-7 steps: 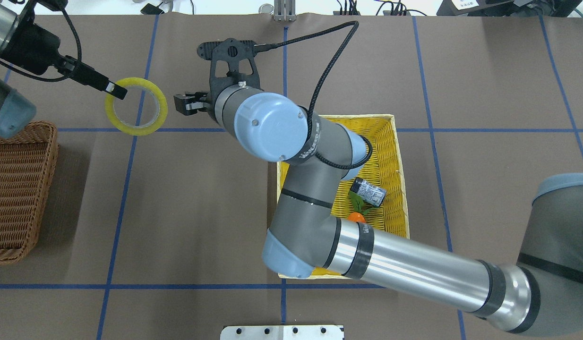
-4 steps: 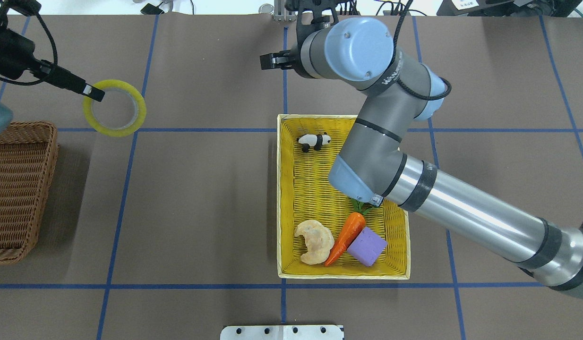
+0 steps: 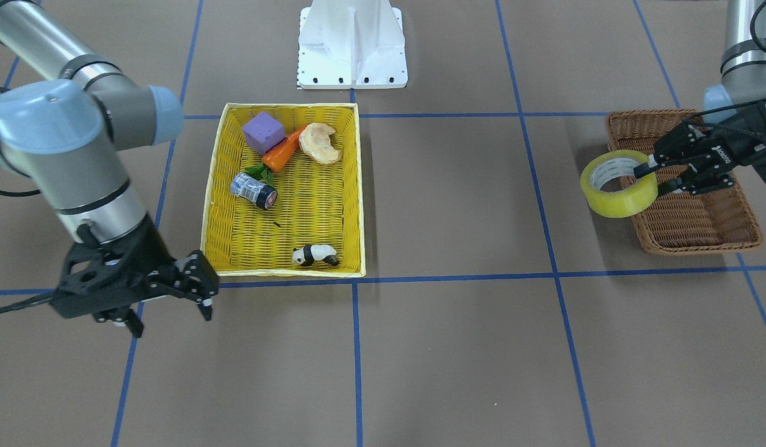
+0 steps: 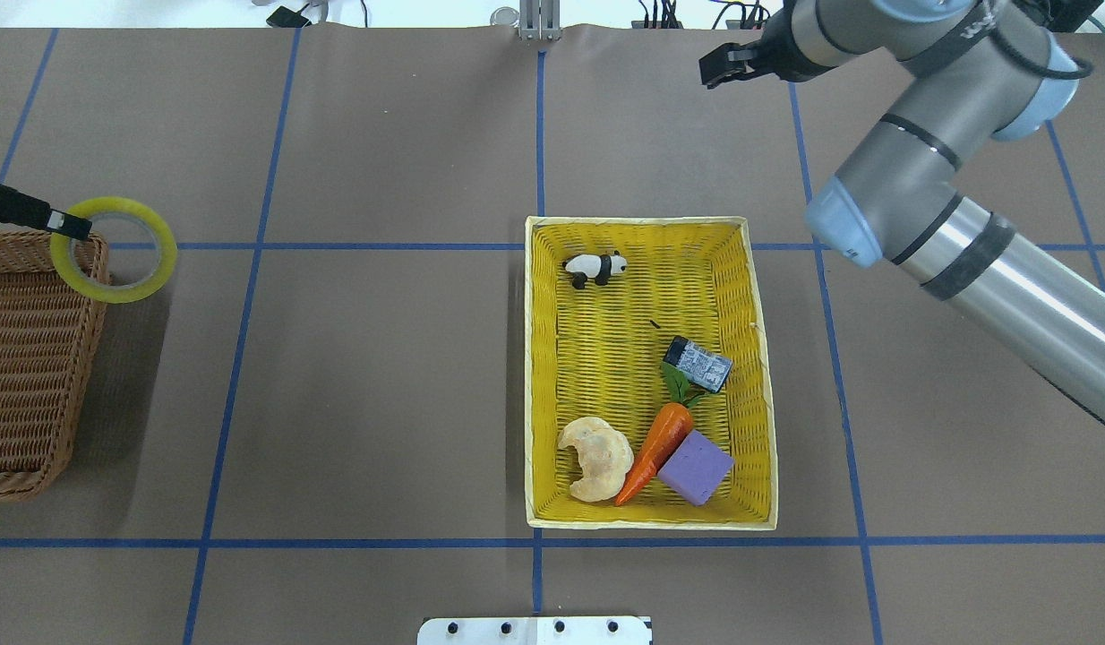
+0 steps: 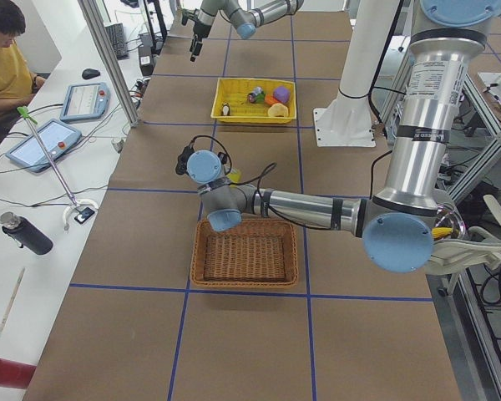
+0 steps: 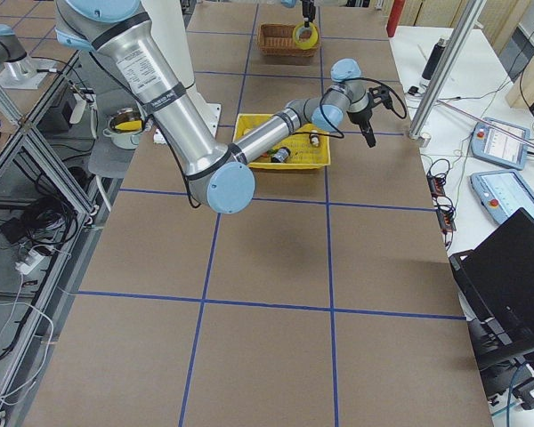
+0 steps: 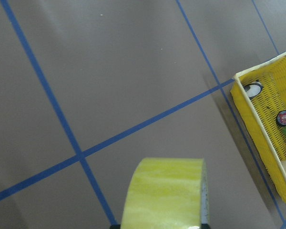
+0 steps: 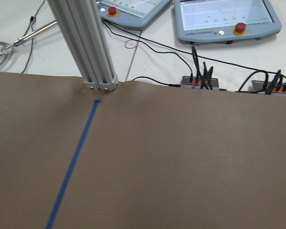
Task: Move tape to another basket
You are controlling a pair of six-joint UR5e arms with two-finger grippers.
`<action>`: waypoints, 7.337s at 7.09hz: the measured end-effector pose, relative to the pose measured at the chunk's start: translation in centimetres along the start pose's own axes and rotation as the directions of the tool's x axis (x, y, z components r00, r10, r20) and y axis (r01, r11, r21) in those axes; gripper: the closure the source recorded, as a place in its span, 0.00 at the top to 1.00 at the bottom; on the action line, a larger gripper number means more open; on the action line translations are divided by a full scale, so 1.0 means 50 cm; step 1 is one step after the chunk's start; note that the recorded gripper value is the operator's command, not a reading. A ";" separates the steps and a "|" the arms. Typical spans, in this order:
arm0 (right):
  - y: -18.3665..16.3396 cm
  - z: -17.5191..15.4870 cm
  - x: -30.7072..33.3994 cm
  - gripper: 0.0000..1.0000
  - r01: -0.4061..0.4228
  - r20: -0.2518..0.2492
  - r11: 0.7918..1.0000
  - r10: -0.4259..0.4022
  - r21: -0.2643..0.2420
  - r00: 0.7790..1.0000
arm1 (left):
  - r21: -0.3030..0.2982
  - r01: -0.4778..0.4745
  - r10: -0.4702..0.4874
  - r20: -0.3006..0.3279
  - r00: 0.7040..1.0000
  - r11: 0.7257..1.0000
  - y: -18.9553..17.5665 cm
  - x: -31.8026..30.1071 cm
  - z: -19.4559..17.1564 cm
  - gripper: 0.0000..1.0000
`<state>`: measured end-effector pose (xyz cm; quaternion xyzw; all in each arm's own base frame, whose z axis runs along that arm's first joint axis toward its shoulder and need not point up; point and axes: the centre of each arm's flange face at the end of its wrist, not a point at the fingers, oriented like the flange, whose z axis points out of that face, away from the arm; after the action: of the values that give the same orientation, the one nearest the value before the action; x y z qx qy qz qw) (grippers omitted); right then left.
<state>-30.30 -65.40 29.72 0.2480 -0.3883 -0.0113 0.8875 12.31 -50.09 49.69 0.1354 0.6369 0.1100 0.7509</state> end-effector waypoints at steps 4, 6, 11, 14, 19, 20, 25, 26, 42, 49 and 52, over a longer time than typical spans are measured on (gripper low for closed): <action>0.035 -0.075 0.441 1.00 0.174 -0.107 0.943 -0.212 -0.285 0.971 | 0.032 0.211 -0.210 -0.029 0.977 0.977 0.206 -0.091 -0.057 0.00; 0.124 -0.139 0.658 1.00 0.213 -0.054 0.889 -0.256 -0.405 0.965 | 0.037 0.236 -0.235 -0.037 0.971 0.971 0.277 -0.135 -0.068 0.00; 0.300 -0.220 0.906 1.00 0.280 0.001 0.839 -0.315 -0.466 0.949 | 0.038 0.299 -0.299 -0.017 0.954 0.953 0.364 -0.258 -0.062 0.00; 0.316 -0.216 0.913 1.00 0.270 0.011 0.841 -0.301 -0.469 0.954 | 0.060 0.290 -0.291 -0.007 0.957 0.955 0.374 -0.292 -0.058 0.60; 0.321 -0.215 0.915 1.00 0.263 0.012 0.842 -0.292 -0.470 0.956 | 0.135 0.217 -0.219 -0.003 0.976 0.967 0.343 -0.316 -0.069 0.99; 0.324 -0.214 0.916 1.00 0.262 0.013 0.842 -0.290 -0.471 0.957 | 0.167 0.213 -0.216 0.000 0.976 0.963 0.332 -0.318 -0.090 0.99; 0.340 -0.211 0.920 1.00 0.256 0.020 0.842 -0.281 -0.475 0.960 | 0.427 -0.022 -0.047 0.150 0.988 0.904 0.253 -0.340 -0.245 0.99; 0.345 -0.211 0.922 1.00 0.254 0.021 0.842 -0.278 -0.476 0.960 | 0.465 -0.138 0.019 0.251 0.968 0.874 0.241 -0.353 -0.258 0.99; 0.393 -0.204 0.945 1.00 0.228 0.021 0.837 -0.252 -0.498 0.968 | -0.101 0.244 -0.124 0.644 0.755 0.965 0.140 -0.448 -0.358 0.99; 0.449 -0.270 1.024 1.00 0.142 -0.030 0.868 -0.177 -0.477 0.984 | -0.083 0.253 -0.148 0.622 0.769 0.964 0.100 -0.341 -0.382 0.99; 0.443 -0.283 1.029 1.00 0.132 -0.028 0.878 -0.163 -0.459 0.986 | -0.085 0.235 -0.132 0.623 0.771 0.968 0.104 -0.339 -0.382 0.99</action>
<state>11.64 -50.82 66.65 0.0622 -0.3251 -0.1615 0.9297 -9.26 -49.72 64.29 0.0408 0.3586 0.0363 0.9319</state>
